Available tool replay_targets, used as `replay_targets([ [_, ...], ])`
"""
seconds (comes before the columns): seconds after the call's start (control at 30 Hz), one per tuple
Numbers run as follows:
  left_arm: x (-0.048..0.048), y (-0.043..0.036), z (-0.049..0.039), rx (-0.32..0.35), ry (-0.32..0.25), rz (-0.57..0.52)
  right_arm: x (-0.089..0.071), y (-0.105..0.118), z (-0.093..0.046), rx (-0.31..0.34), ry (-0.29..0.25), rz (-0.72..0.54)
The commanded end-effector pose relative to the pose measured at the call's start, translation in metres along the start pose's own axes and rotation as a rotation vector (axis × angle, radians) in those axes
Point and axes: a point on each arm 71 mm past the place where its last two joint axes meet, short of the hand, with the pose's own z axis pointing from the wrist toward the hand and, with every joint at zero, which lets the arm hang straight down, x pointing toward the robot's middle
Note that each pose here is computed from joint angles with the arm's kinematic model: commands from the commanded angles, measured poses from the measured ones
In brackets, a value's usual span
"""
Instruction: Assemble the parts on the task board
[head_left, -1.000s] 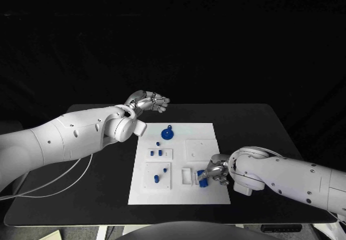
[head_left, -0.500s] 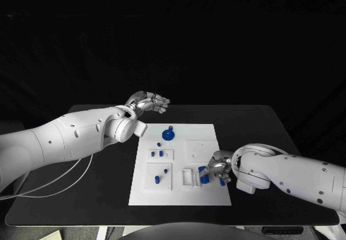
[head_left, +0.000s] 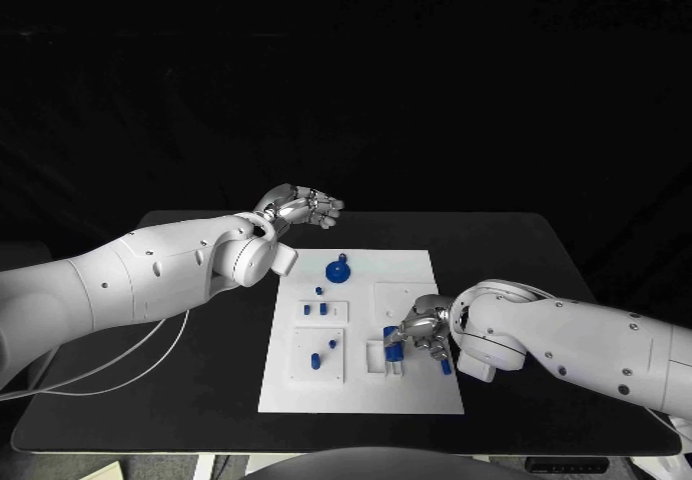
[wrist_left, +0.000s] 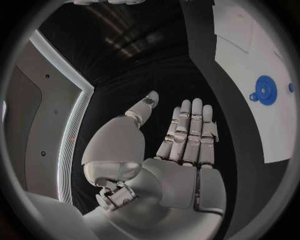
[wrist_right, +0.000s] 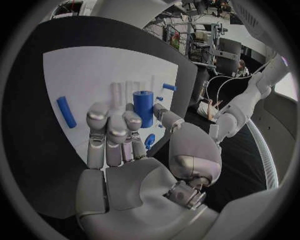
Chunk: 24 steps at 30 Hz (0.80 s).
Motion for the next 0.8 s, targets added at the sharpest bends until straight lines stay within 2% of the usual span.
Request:
replay_targets([
  [0.03,0.0042,-0.0024,0.001,0.015,0.012,-0.009,0.004,0.006,0.005,0.003,0.039,0.02],
  [0.33,0.0062,-0.0029,0.0013,0.016,0.016,-0.011,0.011,0.011,0.015,0.01,0.047,0.004],
  [0.63,0.008,-0.0033,0.002,0.016,0.02,-0.011,0.022,0.009,0.02,0.019,0.075,-0.006],
  [0.8,0.0065,-0.0029,0.0016,0.014,0.017,-0.011,0.022,0.009,0.021,0.021,0.074,-0.008],
])
